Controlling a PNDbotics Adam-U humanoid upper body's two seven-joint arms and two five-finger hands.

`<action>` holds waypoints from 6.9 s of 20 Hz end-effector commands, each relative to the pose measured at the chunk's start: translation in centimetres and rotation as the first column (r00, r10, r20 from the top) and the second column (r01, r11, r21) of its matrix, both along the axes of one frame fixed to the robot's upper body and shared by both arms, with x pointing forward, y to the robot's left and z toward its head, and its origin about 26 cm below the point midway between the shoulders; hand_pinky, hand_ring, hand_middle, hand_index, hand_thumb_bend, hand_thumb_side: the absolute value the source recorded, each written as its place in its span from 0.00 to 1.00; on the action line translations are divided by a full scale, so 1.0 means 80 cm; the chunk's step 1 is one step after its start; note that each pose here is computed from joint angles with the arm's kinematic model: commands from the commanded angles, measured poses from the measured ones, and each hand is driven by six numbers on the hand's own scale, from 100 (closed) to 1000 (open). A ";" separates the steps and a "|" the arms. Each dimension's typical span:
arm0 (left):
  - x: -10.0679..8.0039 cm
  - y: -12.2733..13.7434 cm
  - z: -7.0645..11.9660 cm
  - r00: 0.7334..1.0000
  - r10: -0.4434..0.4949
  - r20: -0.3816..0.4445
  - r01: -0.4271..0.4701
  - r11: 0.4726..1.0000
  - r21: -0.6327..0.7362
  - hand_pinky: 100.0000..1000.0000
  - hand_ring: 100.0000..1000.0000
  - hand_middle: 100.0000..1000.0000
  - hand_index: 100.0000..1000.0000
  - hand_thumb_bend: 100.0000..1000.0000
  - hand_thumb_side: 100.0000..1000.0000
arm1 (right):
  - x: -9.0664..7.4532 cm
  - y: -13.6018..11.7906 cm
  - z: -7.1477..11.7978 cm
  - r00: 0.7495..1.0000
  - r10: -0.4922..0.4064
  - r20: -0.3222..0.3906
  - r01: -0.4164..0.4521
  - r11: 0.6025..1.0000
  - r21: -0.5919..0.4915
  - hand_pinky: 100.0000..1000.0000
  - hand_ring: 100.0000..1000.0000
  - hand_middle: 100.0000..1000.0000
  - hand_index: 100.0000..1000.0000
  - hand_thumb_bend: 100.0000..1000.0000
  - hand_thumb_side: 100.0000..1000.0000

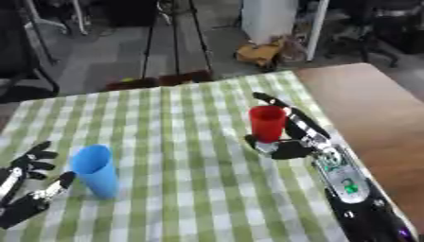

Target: Pour the contents of one cup into another cup.

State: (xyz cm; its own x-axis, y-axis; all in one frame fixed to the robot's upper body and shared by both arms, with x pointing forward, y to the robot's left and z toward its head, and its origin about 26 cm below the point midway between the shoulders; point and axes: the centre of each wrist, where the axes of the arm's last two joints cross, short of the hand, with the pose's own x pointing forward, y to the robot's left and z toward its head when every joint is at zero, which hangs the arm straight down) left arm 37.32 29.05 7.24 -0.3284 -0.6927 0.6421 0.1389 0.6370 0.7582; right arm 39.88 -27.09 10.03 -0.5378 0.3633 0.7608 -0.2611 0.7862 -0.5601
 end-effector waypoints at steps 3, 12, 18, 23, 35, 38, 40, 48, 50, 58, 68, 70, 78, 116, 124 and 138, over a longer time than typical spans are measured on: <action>0.015 0.009 -0.003 1.000 -0.002 0.031 0.000 0.997 0.072 0.70 0.74 0.78 0.96 0.51 0.64 | 0.001 -0.004 0.017 0.999 -0.002 0.038 0.003 1.000 -0.006 0.70 0.20 0.42 1.00 0.03 0.00; 0.029 0.005 -0.026 0.999 0.009 0.047 -0.015 0.991 0.133 0.70 0.74 0.77 0.96 0.52 0.65 | 0.002 0.000 0.014 1.000 -0.004 0.031 0.004 1.000 0.004 0.71 0.20 0.42 1.00 0.03 0.00; 0.034 0.001 -0.036 0.998 0.021 0.052 -0.029 0.988 0.151 0.70 0.73 0.77 0.96 0.52 0.66 | 0.002 0.001 0.013 1.000 -0.004 0.030 0.004 1.000 0.007 0.71 0.19 0.42 1.00 0.03 0.00; 0.036 -0.002 -0.044 0.998 0.031 0.048 -0.038 0.988 0.152 0.70 0.73 0.77 0.96 0.51 0.67 | 0.002 0.002 0.013 0.999 -0.003 0.032 0.003 1.000 0.011 0.71 0.19 0.42 0.99 0.03 0.00; 0.040 -0.009 -0.045 0.999 -0.016 0.047 0.008 0.987 0.161 0.71 0.74 0.77 0.96 0.51 0.71 | 0.002 0.004 0.014 0.999 -0.003 0.035 0.002 1.000 0.017 0.71 0.20 0.42 0.99 0.03 0.00; 0.039 -0.009 -0.045 0.999 -0.037 0.030 0.031 0.985 0.167 0.72 0.74 0.77 0.97 0.52 0.74 | 0.002 0.004 0.014 0.999 -0.003 0.035 0.003 1.000 0.018 0.71 0.20 0.42 0.99 0.03 0.00; 0.040 -0.009 -0.044 0.999 -0.049 0.018 0.045 0.985 0.168 0.72 0.74 0.77 0.96 0.52 0.75 | 0.002 0.004 0.014 0.999 -0.003 0.036 0.002 1.000 0.018 0.71 0.20 0.42 0.99 0.03 0.00; 0.043 -0.015 -0.037 0.996 -0.083 0.014 0.080 0.983 0.168 0.72 0.74 0.77 0.96 0.51 0.75 | 0.001 0.005 0.014 0.999 -0.002 0.041 0.001 1.000 0.025 0.71 0.20 0.42 0.99 0.02 0.00; 0.044 -0.015 -0.034 0.996 -0.083 0.020 0.079 0.981 0.175 0.73 0.74 0.77 0.96 0.50 0.74 | 0.001 0.005 0.015 0.999 -0.001 0.043 0.000 1.000 0.027 0.71 0.20 0.42 0.99 0.02 0.00; 0.046 -0.018 -0.019 0.996 -0.063 0.060 0.047 0.969 0.241 0.74 0.75 0.76 0.96 0.54 0.72 | 0.000 0.005 0.015 0.999 -0.003 0.043 0.002 1.000 0.030 0.70 0.20 0.42 0.99 0.03 0.00; 0.047 -0.021 -0.008 0.994 -0.052 0.099 0.024 0.965 0.261 0.75 0.75 0.76 0.96 0.54 0.72 | 0.000 0.006 0.015 0.999 -0.001 0.042 0.000 1.000 0.030 0.70 0.20 0.42 0.99 0.07 0.00; 0.048 -0.023 -0.007 0.994 -0.055 0.099 0.028 0.966 0.258 0.75 0.75 0.76 0.96 0.54 0.72 | 0.000 0.007 0.015 0.999 0.000 0.042 -0.001 1.000 0.031 0.70 0.20 0.42 0.99 0.07 0.00; 0.051 -0.027 -0.006 0.993 -0.078 0.090 0.052 0.965 0.256 0.75 0.75 0.76 0.96 0.54 0.71 | 0.000 0.007 0.015 0.999 -0.003 0.044 0.001 0.999 0.037 0.71 0.20 0.42 0.99 0.07 0.00; 0.065 -0.056 -0.021 0.987 -0.139 0.075 0.115 0.957 0.265 0.74 0.74 0.74 0.94 0.54 0.73 | -0.006 0.018 0.036 0.994 0.036 0.100 -0.044 0.995 0.086 0.71 0.21 0.43 0.99 0.05 0.00; 0.069 -0.064 -0.023 0.986 -0.134 0.101 0.105 0.963 0.249 0.70 0.69 0.67 0.88 0.48 0.68 | -0.005 0.020 0.035 0.994 0.036 0.100 -0.045 0.995 0.087 0.71 0.21 0.42 0.99 0.05 0.00; 0.072 -0.073 -0.026 0.986 -0.103 0.130 0.078 0.979 0.188 0.64 0.56 0.58 0.78 0.20 0.54 | -0.005 0.022 0.035 0.994 0.038 0.098 -0.047 0.995 0.088 0.71 0.21 0.42 0.99 0.04 0.00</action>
